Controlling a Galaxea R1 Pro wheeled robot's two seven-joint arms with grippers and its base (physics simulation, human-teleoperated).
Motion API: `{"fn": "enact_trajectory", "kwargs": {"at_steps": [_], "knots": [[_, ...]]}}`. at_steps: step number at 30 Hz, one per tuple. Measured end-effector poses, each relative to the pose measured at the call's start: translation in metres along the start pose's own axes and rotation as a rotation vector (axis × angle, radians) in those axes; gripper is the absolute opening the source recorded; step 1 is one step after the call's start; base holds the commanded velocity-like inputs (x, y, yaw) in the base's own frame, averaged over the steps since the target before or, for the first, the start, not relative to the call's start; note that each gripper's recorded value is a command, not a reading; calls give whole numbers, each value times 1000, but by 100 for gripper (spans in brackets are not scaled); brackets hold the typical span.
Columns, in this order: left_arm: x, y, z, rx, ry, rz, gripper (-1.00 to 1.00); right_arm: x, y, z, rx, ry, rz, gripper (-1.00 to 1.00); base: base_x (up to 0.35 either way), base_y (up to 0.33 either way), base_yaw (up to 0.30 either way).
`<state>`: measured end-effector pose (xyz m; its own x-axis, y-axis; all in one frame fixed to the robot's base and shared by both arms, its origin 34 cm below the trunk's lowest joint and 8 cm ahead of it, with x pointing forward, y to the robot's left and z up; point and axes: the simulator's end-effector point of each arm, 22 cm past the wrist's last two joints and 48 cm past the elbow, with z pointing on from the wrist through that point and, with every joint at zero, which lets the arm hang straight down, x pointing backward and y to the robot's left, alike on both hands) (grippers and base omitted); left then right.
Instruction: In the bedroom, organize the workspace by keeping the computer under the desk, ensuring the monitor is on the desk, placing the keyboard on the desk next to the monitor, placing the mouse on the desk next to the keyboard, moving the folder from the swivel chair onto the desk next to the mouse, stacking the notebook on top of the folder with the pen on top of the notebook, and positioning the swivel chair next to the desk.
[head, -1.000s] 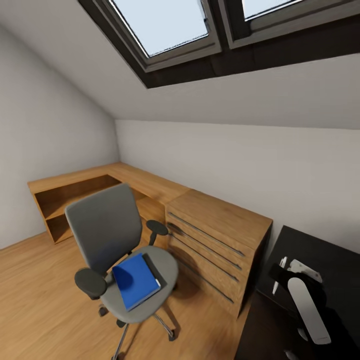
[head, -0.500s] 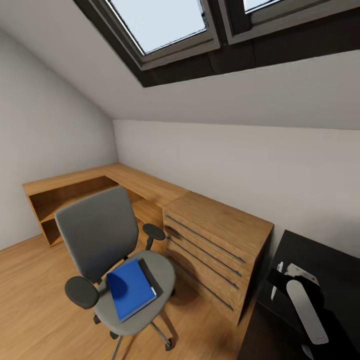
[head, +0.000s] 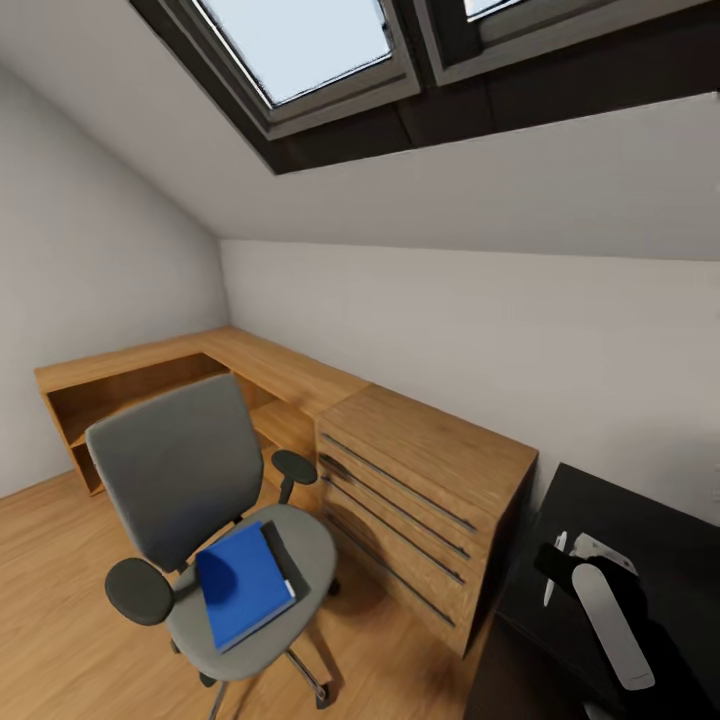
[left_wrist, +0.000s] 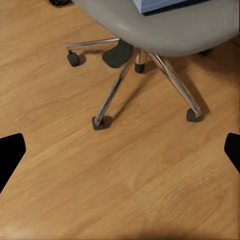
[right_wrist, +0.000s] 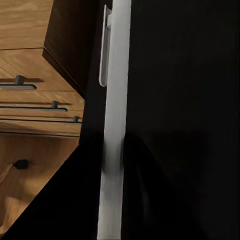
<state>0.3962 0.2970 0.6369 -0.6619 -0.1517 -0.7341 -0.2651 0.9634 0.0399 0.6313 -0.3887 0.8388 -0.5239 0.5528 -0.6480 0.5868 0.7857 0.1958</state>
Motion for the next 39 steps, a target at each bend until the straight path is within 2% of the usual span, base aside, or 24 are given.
{"fn": "enact_trajectory", "kwargs": {"at_steps": [14,23,26,39], "knots": [[0,0,0,-1,0,-1,100,0,-7,3,14,4,-5,-100,0,-32,0],[0,1,0,-3,0,-2,100,17,-26,17,61,53,-17,-100,0,-26,0],[0,6,0,-13,1,-8,100,32,-39,28,96,92,-19,-100,0,-10,0],[0,9,0,-18,0,-11,100,32,-52,36,126,93,-8,-100,0,-1,0]]}}
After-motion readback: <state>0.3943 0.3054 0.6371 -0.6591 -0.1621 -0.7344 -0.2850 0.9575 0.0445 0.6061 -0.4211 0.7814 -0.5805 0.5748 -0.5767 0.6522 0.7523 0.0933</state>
